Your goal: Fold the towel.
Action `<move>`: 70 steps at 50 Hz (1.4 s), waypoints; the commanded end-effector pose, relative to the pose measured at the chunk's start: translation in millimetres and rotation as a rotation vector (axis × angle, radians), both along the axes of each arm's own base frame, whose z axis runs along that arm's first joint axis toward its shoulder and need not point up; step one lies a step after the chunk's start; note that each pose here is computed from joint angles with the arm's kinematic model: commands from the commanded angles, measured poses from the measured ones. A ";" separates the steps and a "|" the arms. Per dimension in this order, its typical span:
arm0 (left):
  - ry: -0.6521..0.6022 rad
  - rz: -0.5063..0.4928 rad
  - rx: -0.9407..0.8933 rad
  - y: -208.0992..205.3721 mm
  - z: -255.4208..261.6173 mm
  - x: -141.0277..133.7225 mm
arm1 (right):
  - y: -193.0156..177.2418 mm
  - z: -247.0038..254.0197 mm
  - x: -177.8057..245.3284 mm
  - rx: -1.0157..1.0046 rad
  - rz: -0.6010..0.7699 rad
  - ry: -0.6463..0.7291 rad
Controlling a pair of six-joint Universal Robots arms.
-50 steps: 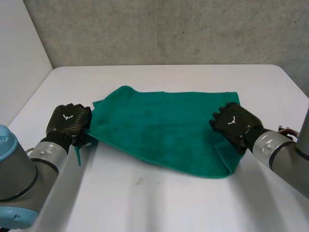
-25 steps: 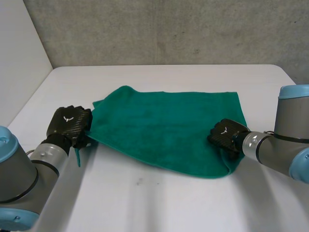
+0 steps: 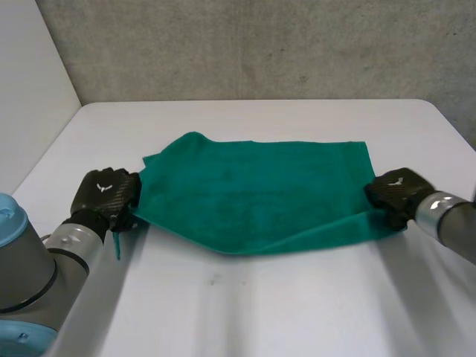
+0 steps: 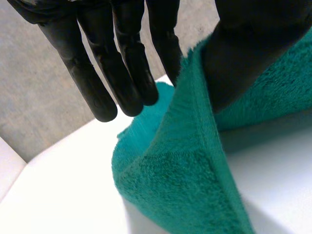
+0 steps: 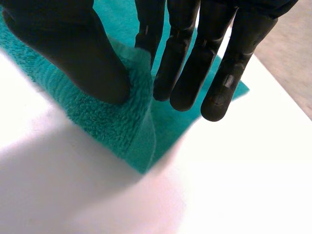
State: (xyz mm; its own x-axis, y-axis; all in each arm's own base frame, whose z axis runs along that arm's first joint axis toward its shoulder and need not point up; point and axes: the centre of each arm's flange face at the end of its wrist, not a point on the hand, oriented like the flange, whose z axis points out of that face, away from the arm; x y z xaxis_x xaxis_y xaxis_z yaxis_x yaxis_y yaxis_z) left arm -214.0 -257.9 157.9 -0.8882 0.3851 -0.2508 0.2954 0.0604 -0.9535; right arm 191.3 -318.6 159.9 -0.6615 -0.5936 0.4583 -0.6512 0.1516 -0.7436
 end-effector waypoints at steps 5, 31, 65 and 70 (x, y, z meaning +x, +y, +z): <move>-0.020 0.026 0.106 -10.1 -22.7 5.4 | 19.1 26.6 -50.8 -0.106 -0.261 -0.216; -0.175 0.047 0.089 32.8 24.9 27.5 | 48.4 50.5 -62.5 -0.143 -0.267 -0.137; -0.343 -0.006 0.211 -45.7 17.3 13.6 | 12.4 59.4 -34.8 -0.011 -0.174 0.328; -0.424 -0.040 0.130 -78.7 25.6 1.2 | -26.3 57.9 -18.6 -0.072 -0.185 0.347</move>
State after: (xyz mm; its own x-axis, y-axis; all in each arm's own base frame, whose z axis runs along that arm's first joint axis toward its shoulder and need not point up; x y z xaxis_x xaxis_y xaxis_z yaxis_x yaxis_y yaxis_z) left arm -199.2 -296.4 182.5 -0.7810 0.4510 -0.4320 0.5721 0.2392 -0.7846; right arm 156.7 -305.8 223.9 -0.5727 -0.4767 0.6669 -0.8164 0.2583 -0.5164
